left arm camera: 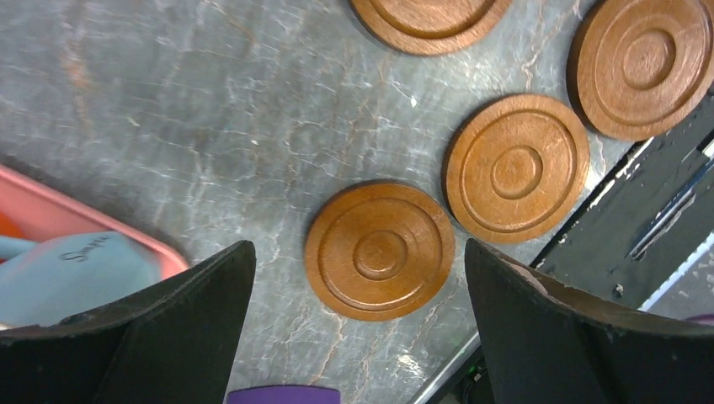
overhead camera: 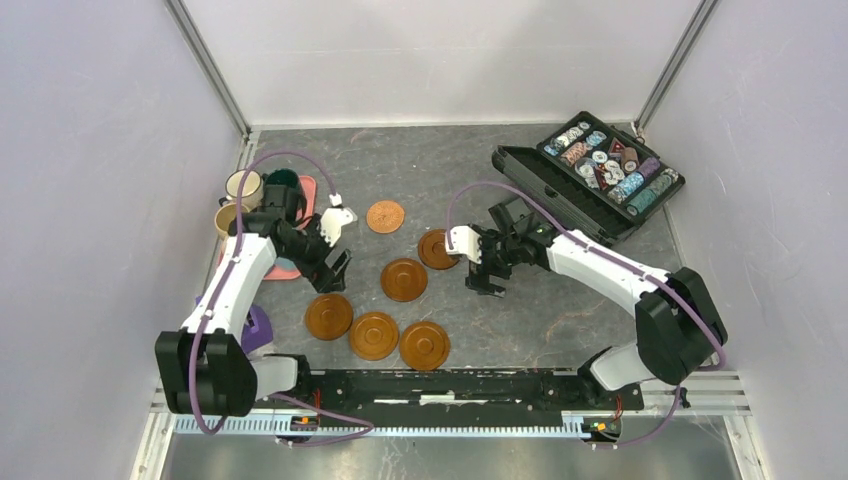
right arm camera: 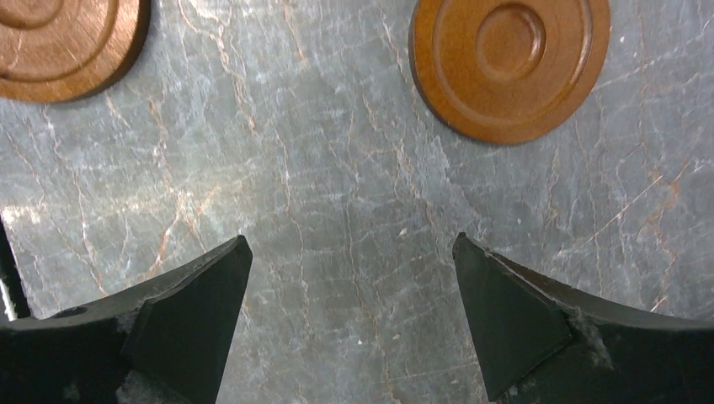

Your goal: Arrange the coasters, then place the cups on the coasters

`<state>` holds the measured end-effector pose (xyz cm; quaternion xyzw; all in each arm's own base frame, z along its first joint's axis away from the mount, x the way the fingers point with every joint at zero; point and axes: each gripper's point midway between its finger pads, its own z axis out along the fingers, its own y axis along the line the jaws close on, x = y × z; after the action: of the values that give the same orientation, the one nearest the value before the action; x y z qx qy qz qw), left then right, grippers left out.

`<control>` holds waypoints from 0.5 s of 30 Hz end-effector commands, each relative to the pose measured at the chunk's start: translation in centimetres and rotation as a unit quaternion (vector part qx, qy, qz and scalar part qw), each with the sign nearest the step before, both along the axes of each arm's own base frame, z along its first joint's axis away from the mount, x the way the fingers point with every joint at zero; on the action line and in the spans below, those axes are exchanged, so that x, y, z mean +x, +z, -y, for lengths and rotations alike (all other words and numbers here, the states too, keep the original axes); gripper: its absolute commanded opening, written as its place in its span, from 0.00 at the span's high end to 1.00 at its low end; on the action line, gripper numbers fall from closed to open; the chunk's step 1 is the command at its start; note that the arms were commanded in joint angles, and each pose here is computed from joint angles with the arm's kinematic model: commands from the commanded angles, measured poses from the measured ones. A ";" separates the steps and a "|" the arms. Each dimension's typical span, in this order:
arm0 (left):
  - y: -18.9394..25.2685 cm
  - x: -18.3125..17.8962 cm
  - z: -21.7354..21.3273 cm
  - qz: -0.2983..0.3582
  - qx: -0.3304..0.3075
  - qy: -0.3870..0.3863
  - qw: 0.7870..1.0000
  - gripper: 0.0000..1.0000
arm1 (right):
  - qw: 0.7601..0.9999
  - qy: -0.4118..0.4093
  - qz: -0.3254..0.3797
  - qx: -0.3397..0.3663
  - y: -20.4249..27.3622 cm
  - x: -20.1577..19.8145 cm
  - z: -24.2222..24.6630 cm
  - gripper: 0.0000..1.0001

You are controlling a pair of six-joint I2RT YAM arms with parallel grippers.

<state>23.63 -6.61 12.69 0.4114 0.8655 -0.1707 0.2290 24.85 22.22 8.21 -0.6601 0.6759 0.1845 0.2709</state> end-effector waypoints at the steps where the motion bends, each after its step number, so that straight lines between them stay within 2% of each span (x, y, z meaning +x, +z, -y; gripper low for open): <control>1: -1.0 0.3 0.7 0.032 -0.014 -0.041 0.999 0.00 | 0.998 -0.014 0.052 0.023 2.0 1.2 -2.0 0.02; 8: -1.2 2.0 1.7 0.044 -0.052 0.013 0.998 0.00 | 0.998 0.011 0.064 0.022 1.8 -1.7 -5.2 0.02; 15: -1.1 3.3 -0.3 0.087 -0.011 0.079 0.993 0.01 | 0.996 0.060 0.060 0.040 1.0 -4.6 -8.0 0.01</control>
<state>25.53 -7.06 10.71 0.3919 0.8618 -0.1615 0.2786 20.38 28.53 8.12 -0.7057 0.6202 0.1753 0.2944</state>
